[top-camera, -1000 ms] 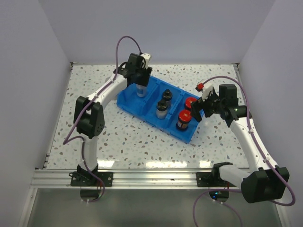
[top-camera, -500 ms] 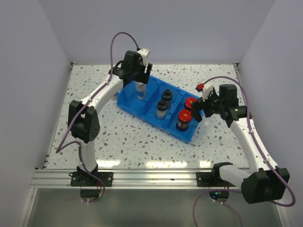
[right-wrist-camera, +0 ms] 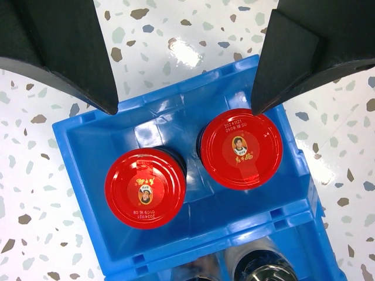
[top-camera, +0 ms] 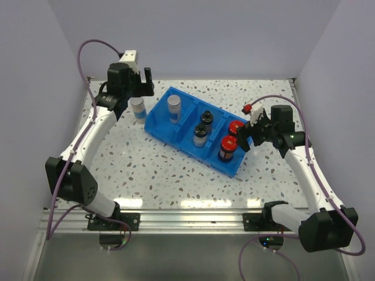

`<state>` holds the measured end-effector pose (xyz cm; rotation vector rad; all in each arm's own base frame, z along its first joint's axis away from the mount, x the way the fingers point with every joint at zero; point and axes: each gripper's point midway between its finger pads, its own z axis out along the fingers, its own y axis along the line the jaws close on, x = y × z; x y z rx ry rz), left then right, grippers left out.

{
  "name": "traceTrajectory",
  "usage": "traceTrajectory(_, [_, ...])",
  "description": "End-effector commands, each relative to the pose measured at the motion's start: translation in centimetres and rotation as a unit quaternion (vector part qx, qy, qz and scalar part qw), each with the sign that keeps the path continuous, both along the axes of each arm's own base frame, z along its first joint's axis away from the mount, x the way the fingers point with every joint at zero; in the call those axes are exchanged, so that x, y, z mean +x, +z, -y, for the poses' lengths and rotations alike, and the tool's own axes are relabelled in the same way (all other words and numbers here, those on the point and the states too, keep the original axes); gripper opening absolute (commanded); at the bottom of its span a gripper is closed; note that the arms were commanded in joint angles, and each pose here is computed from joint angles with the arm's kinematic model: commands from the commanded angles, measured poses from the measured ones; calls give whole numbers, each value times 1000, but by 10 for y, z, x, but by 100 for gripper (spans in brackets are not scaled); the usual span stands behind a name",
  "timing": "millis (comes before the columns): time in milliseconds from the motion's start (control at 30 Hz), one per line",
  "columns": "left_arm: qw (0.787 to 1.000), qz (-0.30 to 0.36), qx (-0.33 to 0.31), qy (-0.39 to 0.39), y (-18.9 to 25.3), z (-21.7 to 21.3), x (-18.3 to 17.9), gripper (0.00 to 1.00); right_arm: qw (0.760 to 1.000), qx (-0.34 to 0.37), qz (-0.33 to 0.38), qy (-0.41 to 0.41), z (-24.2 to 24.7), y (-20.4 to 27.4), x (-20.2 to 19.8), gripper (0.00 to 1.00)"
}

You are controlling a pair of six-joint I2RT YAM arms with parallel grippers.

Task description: Organize the condiment bottles

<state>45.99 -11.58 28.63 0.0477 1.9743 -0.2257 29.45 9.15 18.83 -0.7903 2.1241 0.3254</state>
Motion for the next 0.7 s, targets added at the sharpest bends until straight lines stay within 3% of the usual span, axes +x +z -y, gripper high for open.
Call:
traceTrajectory(0, [997, -36, -49, 51, -22, -11, 4, 96, 1000, 2, 25, 4, 0, 11, 2, 99])
traceTrajectory(333, [973, -134, -33, 186, -83, -54, 18, 96, 1000, 0, 23, 3, 1, 9, 3, 99])
traceTrajectory(667, [962, -180, -20, 203, -119, -61, 48, 94, 1000, -3, 20, 2, 2, 6, 4, 98])
